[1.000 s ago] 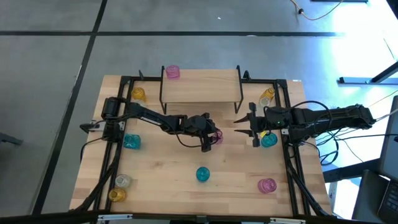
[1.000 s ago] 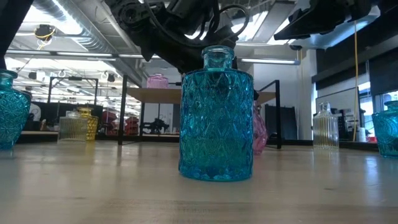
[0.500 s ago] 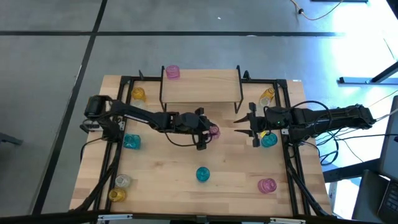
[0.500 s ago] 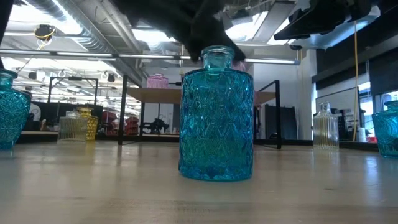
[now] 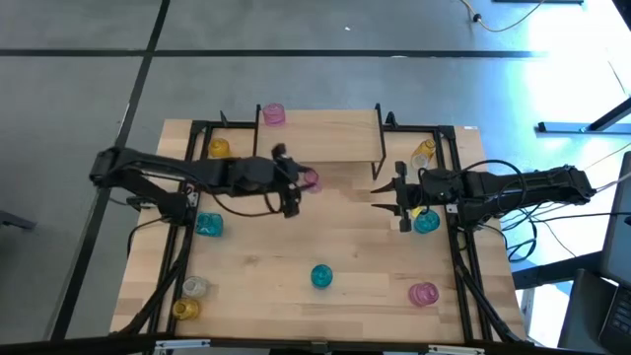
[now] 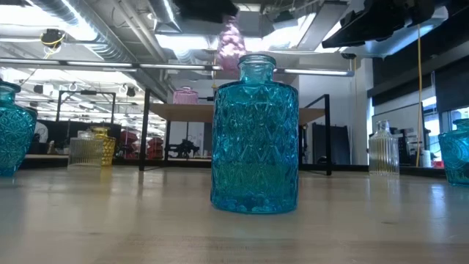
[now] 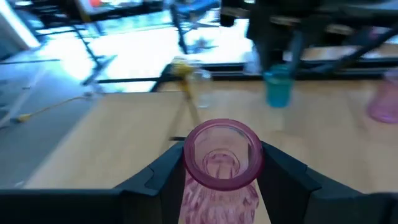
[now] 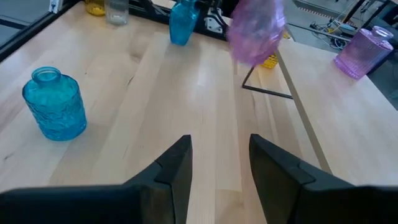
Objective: Sort vases onto shelf
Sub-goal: Put the top violet flower vase on the shelf aligned with the other violet flower vase
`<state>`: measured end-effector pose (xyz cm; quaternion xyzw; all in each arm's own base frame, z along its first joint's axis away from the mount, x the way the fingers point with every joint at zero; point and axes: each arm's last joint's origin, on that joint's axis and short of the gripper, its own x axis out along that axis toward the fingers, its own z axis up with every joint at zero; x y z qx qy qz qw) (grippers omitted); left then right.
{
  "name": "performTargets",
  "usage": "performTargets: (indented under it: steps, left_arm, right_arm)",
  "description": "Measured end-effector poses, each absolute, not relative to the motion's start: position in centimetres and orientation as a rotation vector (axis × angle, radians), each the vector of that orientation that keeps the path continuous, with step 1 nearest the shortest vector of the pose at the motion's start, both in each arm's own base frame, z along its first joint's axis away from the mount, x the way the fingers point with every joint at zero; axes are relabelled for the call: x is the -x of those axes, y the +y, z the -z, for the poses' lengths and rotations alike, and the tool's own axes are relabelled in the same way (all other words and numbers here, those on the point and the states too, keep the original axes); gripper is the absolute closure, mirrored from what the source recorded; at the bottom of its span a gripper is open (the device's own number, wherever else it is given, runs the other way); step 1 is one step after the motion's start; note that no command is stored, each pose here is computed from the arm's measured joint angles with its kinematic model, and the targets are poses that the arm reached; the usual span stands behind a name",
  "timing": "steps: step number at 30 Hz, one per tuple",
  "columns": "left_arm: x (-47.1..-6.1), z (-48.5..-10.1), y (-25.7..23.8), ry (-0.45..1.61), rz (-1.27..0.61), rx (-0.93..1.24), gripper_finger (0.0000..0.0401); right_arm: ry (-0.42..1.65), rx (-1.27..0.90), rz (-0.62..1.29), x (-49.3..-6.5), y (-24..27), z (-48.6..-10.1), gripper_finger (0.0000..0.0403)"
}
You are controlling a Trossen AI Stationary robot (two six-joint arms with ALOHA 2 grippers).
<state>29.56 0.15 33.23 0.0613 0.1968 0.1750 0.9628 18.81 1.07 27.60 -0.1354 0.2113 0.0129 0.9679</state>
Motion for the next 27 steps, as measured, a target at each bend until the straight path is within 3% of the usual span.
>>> performTargets:
  steps: [9,27]
  left_arm:
    - [-26.1,-34.5,4.6,0.466,-0.533,-0.096,0.0236]
    - [-23.1,-33.5,12.5,0.554,-0.817,0.002,0.0236]
  right_arm:
    - [0.428,0.273,-0.026,-18.8,1.1,-27.6,0.0260]
    - [0.428,0.273,-0.026,-18.8,1.1,-27.6,0.0260]
